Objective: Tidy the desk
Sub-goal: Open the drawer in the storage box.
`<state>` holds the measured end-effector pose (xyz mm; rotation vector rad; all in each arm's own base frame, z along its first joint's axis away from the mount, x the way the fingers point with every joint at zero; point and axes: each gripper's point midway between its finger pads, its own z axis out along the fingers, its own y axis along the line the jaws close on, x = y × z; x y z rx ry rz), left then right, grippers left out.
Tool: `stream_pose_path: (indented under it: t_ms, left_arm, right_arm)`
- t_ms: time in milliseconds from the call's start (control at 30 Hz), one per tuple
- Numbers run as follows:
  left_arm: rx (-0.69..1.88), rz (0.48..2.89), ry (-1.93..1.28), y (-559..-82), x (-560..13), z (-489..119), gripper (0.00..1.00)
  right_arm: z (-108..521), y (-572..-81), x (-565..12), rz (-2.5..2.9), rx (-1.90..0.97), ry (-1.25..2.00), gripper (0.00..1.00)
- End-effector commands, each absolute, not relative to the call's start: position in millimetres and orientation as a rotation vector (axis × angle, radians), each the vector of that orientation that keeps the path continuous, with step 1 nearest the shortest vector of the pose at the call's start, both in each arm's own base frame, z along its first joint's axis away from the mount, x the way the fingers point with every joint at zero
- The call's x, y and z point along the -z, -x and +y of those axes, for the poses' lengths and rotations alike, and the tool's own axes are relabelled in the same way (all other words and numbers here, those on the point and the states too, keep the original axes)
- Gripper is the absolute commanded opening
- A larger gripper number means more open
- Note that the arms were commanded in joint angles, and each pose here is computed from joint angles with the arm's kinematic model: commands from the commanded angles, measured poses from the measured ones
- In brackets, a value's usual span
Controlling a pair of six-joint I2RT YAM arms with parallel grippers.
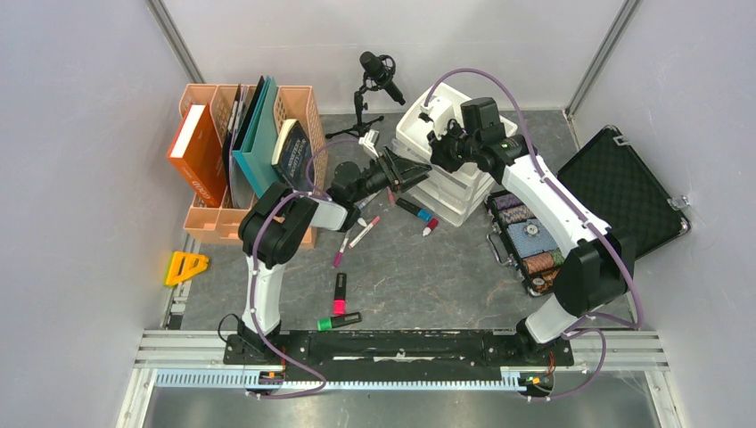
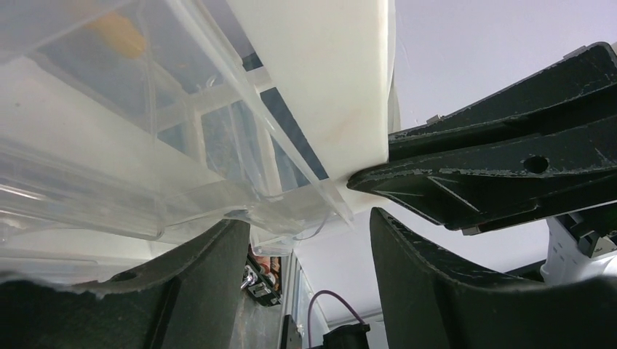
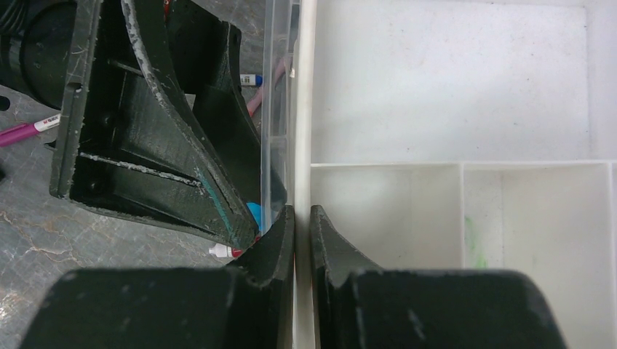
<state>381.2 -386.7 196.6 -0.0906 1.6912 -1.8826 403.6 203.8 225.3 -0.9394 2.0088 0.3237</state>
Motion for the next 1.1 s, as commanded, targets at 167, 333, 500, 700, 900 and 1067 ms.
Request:
stream_pose_path:
  t_ms: [167,333,500,700,900,1067]
  left_arm:
    - [1.800,1.639,0.034,-388.2,-225.4,-384.1,0.62]
    - [1.794,1.639,0.033,-387.2,-230.3,-382.8,0.61]
    - [1.799,1.611,0.029,-386.7,-240.4,-381.9,0.66]
    - [1.919,1.569,0.041,-390.3,-240.8,-389.9,0.68]
    - [1.984,1.482,0.037,-380.3,-246.3,-386.0,0.68]
    - [2.033,1.429,0.032,-369.0,-259.4,-379.4,0.66]
  right_arm:
    - [192.4,-407.1,-231.0,2.001,-0.261,0.943,0.00]
    - [190.9,-406.4,-232.2,1.999,-0.254,0.942,0.00]
    - [191.4,-404.5,-232.3,1.996,-0.260,0.947,0.00]
    - [190.8,-403.7,-231.6,1.997,-0.258,0.946,0.00]
    - [189.9,-403.2,-227.8,2.003,-0.255,0.946,0.00]
    - [189.8,-405.8,-225.4,2.005,-0.247,0.942,0.00]
